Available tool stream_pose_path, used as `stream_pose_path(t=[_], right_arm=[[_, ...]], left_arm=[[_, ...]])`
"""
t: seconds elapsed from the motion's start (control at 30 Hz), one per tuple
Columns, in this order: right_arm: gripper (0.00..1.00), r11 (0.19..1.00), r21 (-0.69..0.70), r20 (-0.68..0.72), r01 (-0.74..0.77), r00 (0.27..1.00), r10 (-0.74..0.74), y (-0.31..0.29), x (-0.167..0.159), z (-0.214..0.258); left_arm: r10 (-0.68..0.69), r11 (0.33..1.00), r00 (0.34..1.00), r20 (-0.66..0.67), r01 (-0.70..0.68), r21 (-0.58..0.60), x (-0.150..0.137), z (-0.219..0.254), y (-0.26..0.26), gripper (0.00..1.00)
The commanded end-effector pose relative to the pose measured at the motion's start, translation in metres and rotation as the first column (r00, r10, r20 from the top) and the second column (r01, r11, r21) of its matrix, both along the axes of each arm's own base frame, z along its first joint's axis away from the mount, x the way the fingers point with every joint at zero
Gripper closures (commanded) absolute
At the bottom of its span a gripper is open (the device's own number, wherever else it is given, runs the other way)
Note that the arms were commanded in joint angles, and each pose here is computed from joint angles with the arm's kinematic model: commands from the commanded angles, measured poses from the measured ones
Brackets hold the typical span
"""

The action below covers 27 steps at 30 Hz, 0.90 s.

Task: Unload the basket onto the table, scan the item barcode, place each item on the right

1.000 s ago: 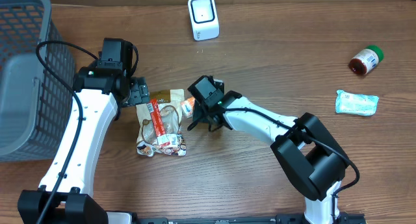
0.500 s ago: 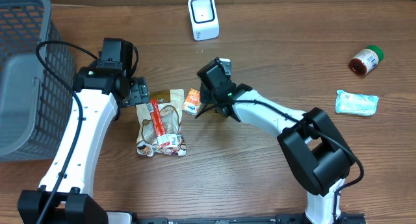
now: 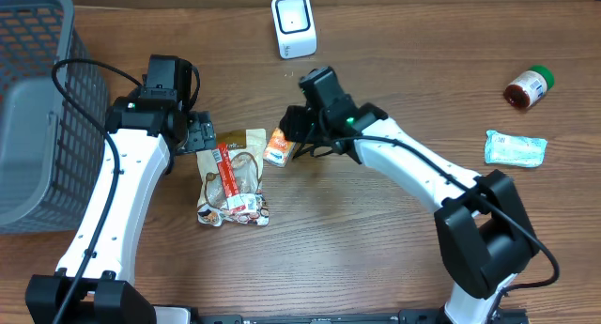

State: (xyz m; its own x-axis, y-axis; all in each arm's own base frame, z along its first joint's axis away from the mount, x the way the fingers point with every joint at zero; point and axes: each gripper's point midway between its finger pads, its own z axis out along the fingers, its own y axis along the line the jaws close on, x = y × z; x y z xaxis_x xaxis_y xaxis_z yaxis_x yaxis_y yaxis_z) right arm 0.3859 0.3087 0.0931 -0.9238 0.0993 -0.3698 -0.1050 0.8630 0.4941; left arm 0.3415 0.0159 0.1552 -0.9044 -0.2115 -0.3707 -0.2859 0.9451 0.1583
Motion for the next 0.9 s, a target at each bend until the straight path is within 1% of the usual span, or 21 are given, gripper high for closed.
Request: stream_pose_path(t=[0.0, 0.17, 0.3, 0.47, 0.77, 0.87], right_arm=[[0.57, 0.999, 0.028, -0.034, -0.043, 0.998, 0.044, 0.026, -0.016, -0.013], [0.57, 0.998, -0.066, -0.001, -0.023, 1.000, 0.023, 0.030, -0.019, -0.033], [0.56, 0.997, -0.071, -0.048, -0.020, 0.999, 0.017, 0.035, -0.029, -0.047], [0.56, 0.995, -0.096, -0.053, -0.031, 0.998, 0.026, 0.039, -0.034, -0.058], [0.56, 0.973, -0.231, -0.103, 0.010, 0.994, -0.035, 0.005, -0.040, -0.073], [0.56, 0.963, -0.268, -0.105, -0.011, 0.994, -0.018, -0.006, -0.039, -0.076]], left_arm=[[-0.004, 1.000, 1.000, 0.000, 0.004, 0.007, 0.001, 0.000, -0.001, 0.00], [-0.002, 1.000, 1.000, 0.000, 0.002, 0.007, 0.001, 0.000, 0.000, 0.00], [-0.006, 1.000, 1.000, 0.000, 0.006, 0.007, 0.001, 0.000, -0.001, 0.00], [-0.007, 1.000, 1.000, 0.000, 0.007, 0.007, 0.001, 0.000, -0.002, 0.00], [-0.004, 1.000, 1.000, 0.000, 0.004, 0.007, 0.001, 0.000, -0.001, 0.00], [-0.004, 1.000, 1.000, 0.000, 0.004, 0.007, 0.001, 0.000, -0.001, 0.00]])
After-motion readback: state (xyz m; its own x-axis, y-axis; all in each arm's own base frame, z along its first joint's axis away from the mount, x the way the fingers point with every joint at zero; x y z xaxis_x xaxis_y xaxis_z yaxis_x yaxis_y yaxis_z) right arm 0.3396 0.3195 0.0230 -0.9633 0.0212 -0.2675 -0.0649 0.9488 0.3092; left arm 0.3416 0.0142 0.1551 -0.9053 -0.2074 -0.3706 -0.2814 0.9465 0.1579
